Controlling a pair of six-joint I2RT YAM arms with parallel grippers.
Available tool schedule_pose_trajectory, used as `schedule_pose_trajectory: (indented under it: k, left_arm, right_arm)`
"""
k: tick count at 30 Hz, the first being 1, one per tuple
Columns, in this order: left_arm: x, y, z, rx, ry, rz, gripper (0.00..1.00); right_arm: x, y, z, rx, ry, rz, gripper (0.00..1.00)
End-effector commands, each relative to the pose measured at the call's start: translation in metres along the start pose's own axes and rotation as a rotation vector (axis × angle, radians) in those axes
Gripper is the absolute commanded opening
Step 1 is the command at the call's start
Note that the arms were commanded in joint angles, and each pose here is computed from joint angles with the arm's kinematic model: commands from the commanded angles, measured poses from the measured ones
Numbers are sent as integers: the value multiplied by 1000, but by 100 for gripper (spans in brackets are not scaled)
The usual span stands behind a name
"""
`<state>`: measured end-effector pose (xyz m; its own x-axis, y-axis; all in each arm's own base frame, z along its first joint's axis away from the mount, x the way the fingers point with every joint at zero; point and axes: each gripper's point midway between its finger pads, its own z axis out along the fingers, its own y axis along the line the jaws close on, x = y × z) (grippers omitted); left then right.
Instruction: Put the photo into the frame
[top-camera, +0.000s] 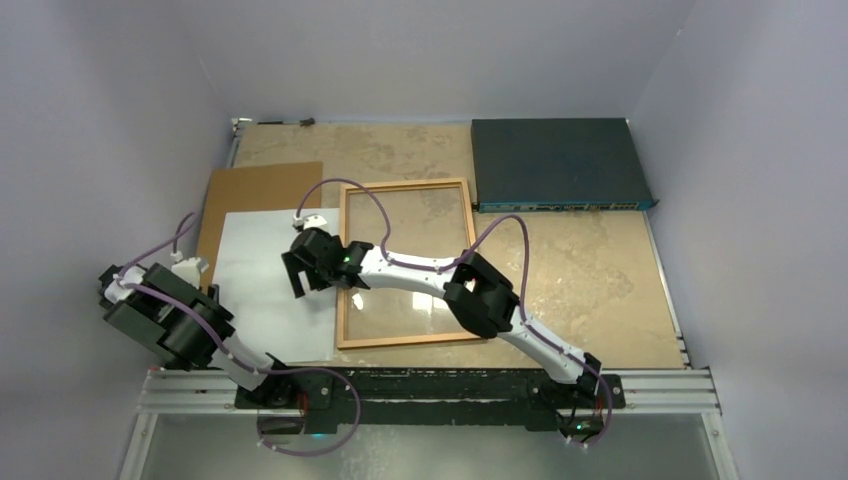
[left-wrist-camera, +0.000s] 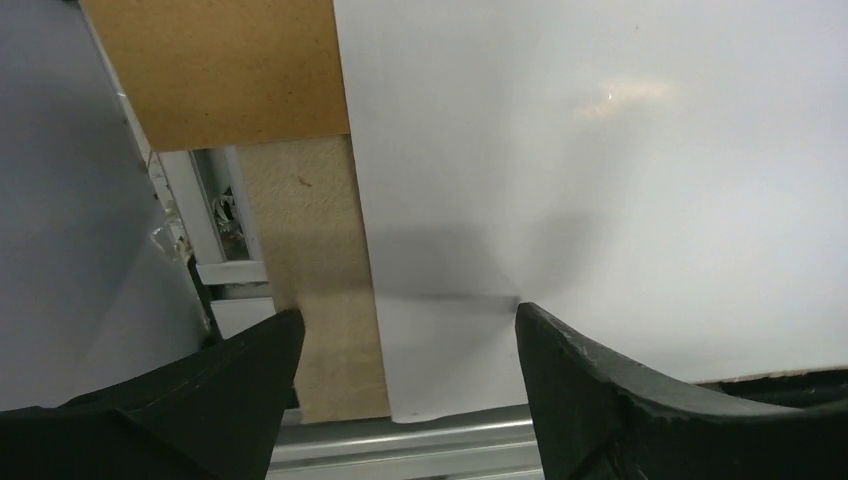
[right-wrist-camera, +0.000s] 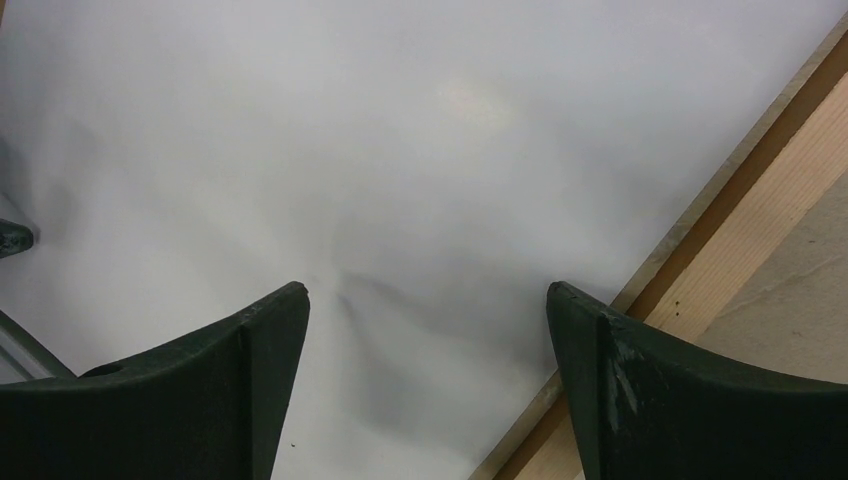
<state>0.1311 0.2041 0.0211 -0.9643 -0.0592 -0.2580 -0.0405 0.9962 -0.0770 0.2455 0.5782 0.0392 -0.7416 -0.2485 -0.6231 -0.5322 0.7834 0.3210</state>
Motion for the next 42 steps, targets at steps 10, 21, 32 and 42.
schedule_pose_trajectory:
  k: [10, 21, 32, 42]
  left_arm:
    - [-35, -32, 13, 163, -141, 21, 83]
    - [-23, -35, 32, 106, -103, 40, 79]
    - [-25, -70, 15, 253, -116, 81, 75]
    - [-43, -91, -30, 336, -176, 110, 74]
  right_arm:
    - [18, -1, -7, -25, 56, 51, 89]
    - [31, 9, -9, -112, 75, 119, 88]
    - [36, 13, -8, -156, 92, 159, 87]
    - [34, 5, -8, -192, 97, 213, 87]
